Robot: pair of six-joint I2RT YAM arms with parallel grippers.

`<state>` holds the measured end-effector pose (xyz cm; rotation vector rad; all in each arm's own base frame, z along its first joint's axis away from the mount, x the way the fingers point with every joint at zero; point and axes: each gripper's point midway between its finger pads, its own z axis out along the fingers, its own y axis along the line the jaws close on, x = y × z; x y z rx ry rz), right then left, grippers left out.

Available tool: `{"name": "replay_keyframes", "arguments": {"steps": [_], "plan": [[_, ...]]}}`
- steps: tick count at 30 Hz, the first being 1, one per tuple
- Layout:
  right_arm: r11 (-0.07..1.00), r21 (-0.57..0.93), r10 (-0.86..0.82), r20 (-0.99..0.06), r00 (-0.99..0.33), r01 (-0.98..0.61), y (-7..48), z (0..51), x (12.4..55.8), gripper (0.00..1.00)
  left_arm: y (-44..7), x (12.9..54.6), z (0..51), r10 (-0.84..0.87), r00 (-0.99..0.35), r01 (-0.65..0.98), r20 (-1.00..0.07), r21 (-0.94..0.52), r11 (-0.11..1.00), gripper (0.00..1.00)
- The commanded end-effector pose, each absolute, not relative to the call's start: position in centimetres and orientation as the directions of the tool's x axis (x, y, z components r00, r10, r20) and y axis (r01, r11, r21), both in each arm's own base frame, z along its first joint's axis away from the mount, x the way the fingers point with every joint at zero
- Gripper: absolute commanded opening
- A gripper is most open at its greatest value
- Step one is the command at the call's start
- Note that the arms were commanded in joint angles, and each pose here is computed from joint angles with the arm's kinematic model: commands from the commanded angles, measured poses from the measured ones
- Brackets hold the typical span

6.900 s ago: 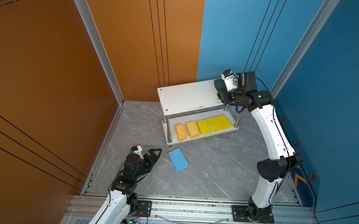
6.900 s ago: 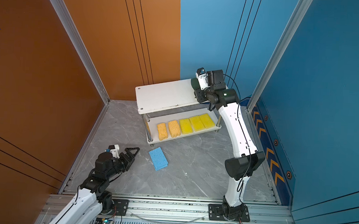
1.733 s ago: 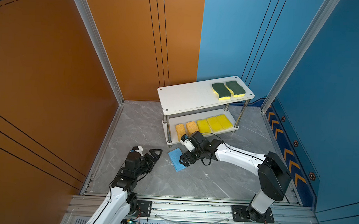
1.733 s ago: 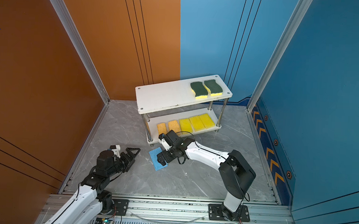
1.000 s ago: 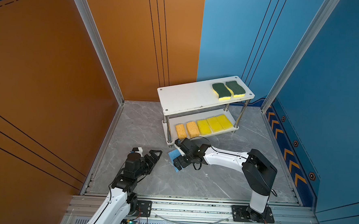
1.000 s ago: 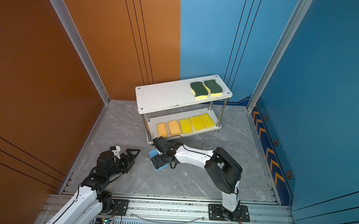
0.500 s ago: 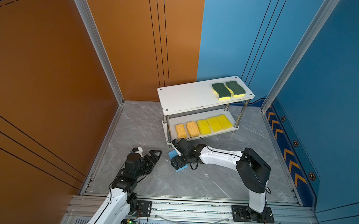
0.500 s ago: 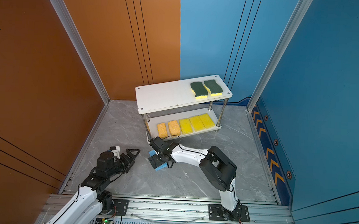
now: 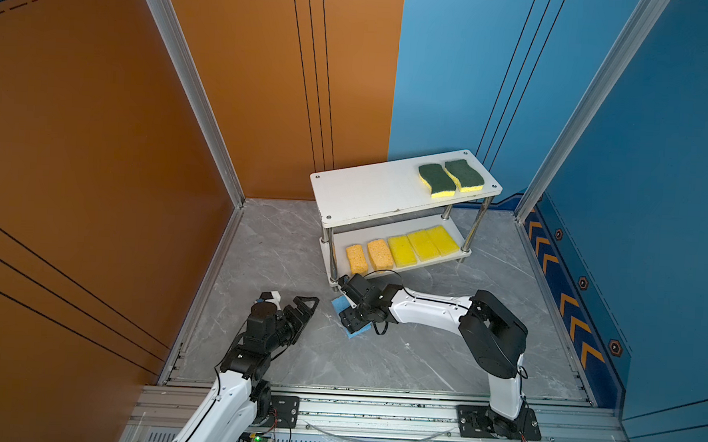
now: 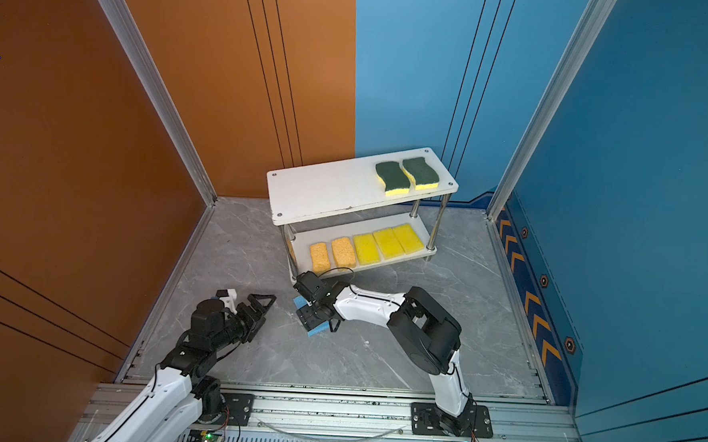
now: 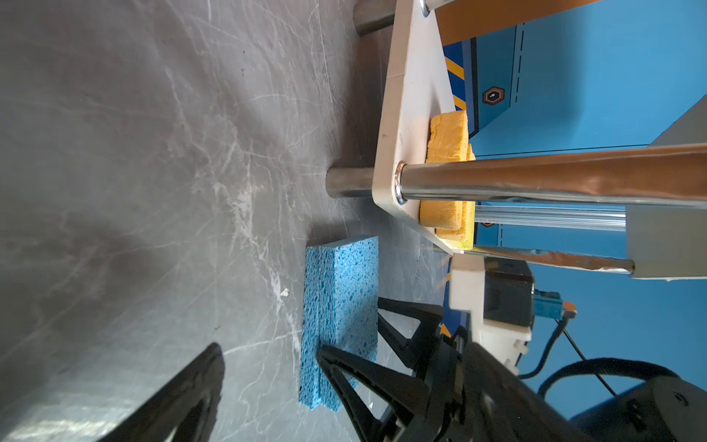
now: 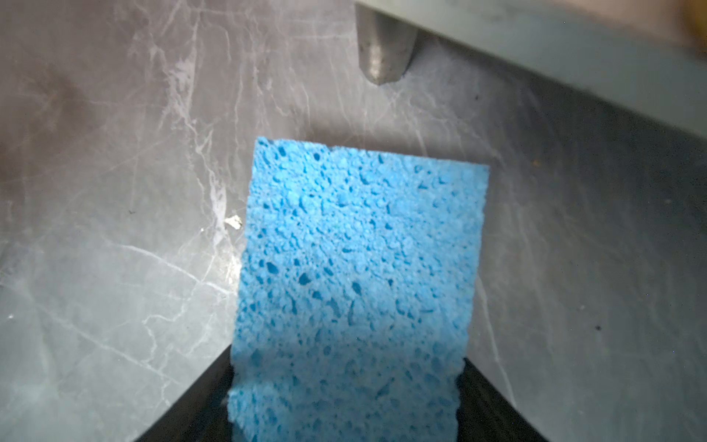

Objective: Place and organize the cleaning sponges onto the shelf
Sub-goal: 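Lower the open right gripper over the blue sponge and close it, then lift one layer of the blue sponge off the table with the right gripper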

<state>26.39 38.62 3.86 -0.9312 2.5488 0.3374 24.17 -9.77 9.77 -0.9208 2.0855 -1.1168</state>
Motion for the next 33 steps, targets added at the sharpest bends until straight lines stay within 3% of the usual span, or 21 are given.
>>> {"name": "replay_keyframes", "arguments": {"steps": [1, 6, 18, 33], "plan": [[0.746, 0.052, -0.585, -0.424, -0.692, -0.663, 38.2, 3.5, 26.5, 0.7, -9.8, 24.0, 9.4, -0.782, -0.596, -0.283, -0.183, -0.864, 0.417, 0.98], [0.744, 0.077, -0.581, -0.417, -0.699, -0.664, 38.3, 3.5, 26.3, 0.63, -9.8, 24.1, 9.5, -0.784, -0.594, -0.282, -0.181, -0.865, 0.414, 0.98], [0.739, 0.081, -0.591, -0.398, -0.702, -0.668, 38.3, 3.1, 26.1, 0.61, -9.8, 24.0, 9.4, -0.786, -0.592, -0.285, -0.179, -0.865, 0.412, 0.98], [0.686, 0.114, -0.614, -0.44, -0.655, -0.719, 38.6, 6.4, 25.5, 0.59, -9.8, 24.1, 9.6, -0.784, -0.593, -0.28, -0.182, -0.866, 0.413, 0.98]]}}
